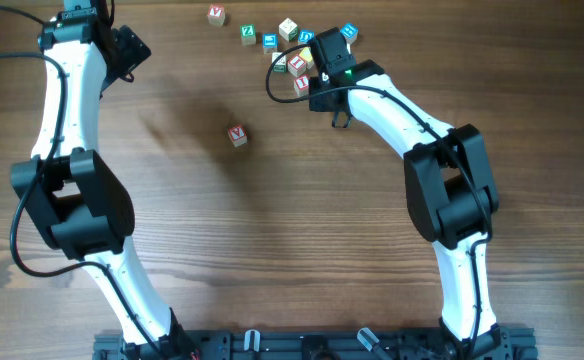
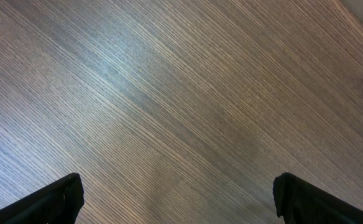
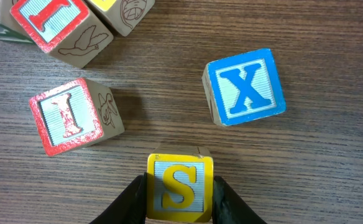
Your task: Form a circle
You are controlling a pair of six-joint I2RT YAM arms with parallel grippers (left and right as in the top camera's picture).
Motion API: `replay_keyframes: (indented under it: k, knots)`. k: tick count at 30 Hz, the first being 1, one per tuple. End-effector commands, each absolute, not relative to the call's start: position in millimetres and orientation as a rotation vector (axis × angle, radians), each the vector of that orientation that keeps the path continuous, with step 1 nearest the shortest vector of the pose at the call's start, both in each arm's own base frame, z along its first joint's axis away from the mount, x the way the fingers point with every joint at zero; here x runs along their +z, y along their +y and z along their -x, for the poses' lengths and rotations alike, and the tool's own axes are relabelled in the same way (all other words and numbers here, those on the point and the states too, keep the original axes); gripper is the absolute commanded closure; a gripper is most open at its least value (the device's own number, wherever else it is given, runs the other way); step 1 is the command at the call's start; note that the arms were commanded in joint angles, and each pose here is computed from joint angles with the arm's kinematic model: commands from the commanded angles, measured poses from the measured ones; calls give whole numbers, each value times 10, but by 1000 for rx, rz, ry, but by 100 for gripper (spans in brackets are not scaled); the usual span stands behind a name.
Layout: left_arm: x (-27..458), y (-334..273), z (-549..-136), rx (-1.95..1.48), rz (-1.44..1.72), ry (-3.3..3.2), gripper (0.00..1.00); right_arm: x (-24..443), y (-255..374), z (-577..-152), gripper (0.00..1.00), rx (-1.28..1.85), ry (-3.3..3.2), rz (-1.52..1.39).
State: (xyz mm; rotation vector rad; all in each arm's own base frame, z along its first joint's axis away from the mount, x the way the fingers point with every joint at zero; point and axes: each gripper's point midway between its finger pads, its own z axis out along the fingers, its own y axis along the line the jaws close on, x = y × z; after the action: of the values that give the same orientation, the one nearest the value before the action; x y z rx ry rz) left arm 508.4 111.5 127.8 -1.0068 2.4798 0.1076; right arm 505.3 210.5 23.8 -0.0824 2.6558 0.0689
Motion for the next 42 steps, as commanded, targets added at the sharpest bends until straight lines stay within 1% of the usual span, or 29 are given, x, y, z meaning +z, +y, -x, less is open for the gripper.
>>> replay_keyframes:
  k: [1,3,4,6,8,10,12,18,24,28,33,37,42]
  knots:
    - [1333,1144,-5096,122,1002,2466,0,97,2065,-5035,67,37,2679,80]
    - [1333,1144,-5096,122,1002,2466,0,116,2076,-5031,67,45,2679,86]
    - [1333,1144,-5096,122,1002,2466,0,201,2083,-5047,69,52,2666,85]
    - [1333,1144,-5096,122,1002,2466,0,455,2113,-5073,72,81,2627,84]
    - [1333,1144,-5096,122,1002,2466,0,735,2154,-5056,72,116,2591,92]
    - [1333,1144,-5096,122,1002,2466,0,1029,2265,-4948,73,180,2571,133]
    - [1333,1144,-5096,122,1002,2466,0,1140,2411,-4812,73,213,2575,195]
    - [1333,1144,-5096,122,1002,2466,0,1030,3002,-4308,74,286,2636,385]
    - [1333,1144,-5096,122,1002,2466,0,1041,3349,-4042,75,234,2616,340]
    - [1333,1144,-5096,122,1002,2466,0,987,3386,-4005,75,234,2629,313]
    - [1333,1144,-5096,122,1002,2466,0,613,3329,-4003,74,152,2689,323]
    - [1333,1144,-5096,122,1002,2466,0,418,3230,-4050,74,82,2709,310]
    - [1333,1144,-5096,122,1002,2466,0,311,3105,-4124,74,60,2732,271]
